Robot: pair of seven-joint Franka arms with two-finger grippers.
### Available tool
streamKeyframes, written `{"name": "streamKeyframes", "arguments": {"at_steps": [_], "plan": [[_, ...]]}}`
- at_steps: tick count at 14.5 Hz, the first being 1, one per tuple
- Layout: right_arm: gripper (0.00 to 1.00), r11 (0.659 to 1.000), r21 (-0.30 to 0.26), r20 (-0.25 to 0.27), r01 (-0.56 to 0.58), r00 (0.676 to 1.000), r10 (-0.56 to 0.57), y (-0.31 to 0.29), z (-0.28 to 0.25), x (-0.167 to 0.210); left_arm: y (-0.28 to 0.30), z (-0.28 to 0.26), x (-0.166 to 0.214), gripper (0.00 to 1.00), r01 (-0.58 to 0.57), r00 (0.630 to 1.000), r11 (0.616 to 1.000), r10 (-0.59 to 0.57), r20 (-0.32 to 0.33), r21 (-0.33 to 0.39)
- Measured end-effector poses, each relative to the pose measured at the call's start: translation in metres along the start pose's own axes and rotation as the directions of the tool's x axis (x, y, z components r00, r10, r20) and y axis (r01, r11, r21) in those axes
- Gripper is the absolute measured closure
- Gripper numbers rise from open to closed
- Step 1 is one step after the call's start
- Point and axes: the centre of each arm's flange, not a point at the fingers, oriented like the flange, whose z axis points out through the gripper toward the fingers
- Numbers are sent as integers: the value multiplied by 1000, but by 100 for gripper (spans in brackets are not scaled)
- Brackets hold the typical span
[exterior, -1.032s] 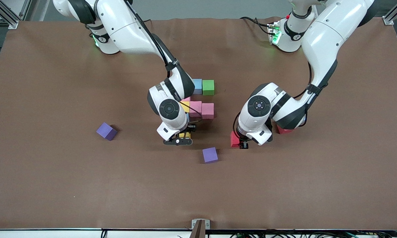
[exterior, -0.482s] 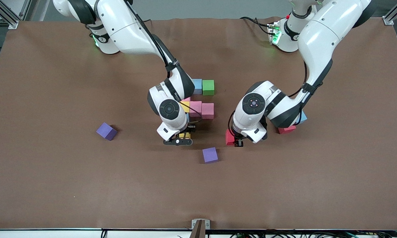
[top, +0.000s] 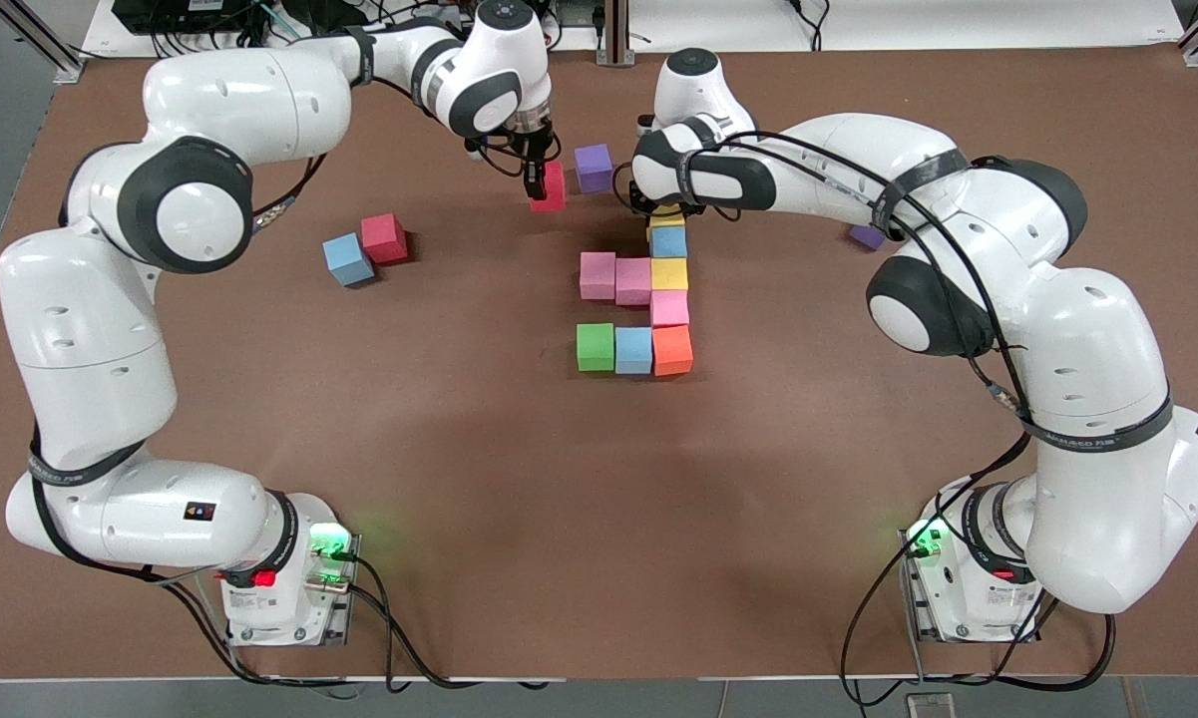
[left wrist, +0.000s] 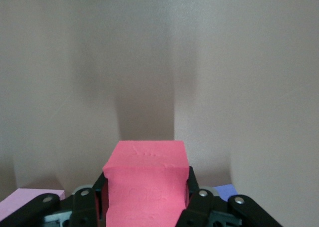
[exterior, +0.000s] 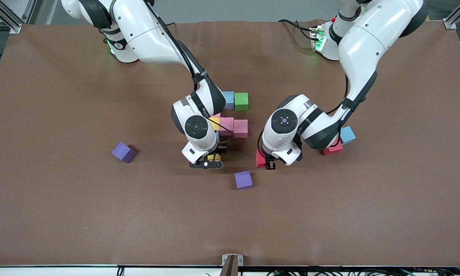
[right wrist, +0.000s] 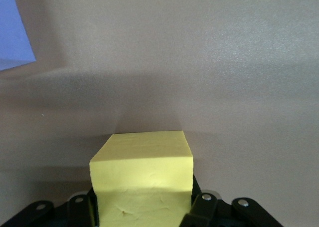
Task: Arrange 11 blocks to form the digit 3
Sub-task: 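Lower the yellow cube below the blue cube while the left gripper places red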
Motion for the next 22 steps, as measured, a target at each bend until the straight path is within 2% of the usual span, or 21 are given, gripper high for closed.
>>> {"name": "streamKeyframes", "arguments": {"at_steps": [9, 13, 16, 19, 20, 22], "plan": [[37, 1000, -4, -3, 1, 1000, -1, 1, 0, 1, 3, 2, -4, 41, 10, 1000, 1000, -10, -3, -3], [41, 1000, -5, -3, 1, 1000, -1, 1, 0, 1, 3, 2, -4, 41, 10, 1000, 1000, -10, -4, -3], [33, 1000, -11, -7, 2, 1000, -2, 3, 0, 3, 3, 2, -4, 42, 10, 1000, 1000, -10, -3, -3], [6, 1000, -20, -9, 3, 1000, -4, 6, 2, 4, 3, 2, -4, 42, 10, 1000, 1000, -10, -3, -3], [0, 1000, -20, -9, 4, 1000, -4, 6, 2, 4, 3, 2, -4, 42, 10, 1000, 1000, -10, -3, -3], [0, 1000, -19, -10, 5, 1000, -5, 5, 2, 4, 3, 2, -4, 42, 9, 1000, 1000, -9, -3, -3]]}}
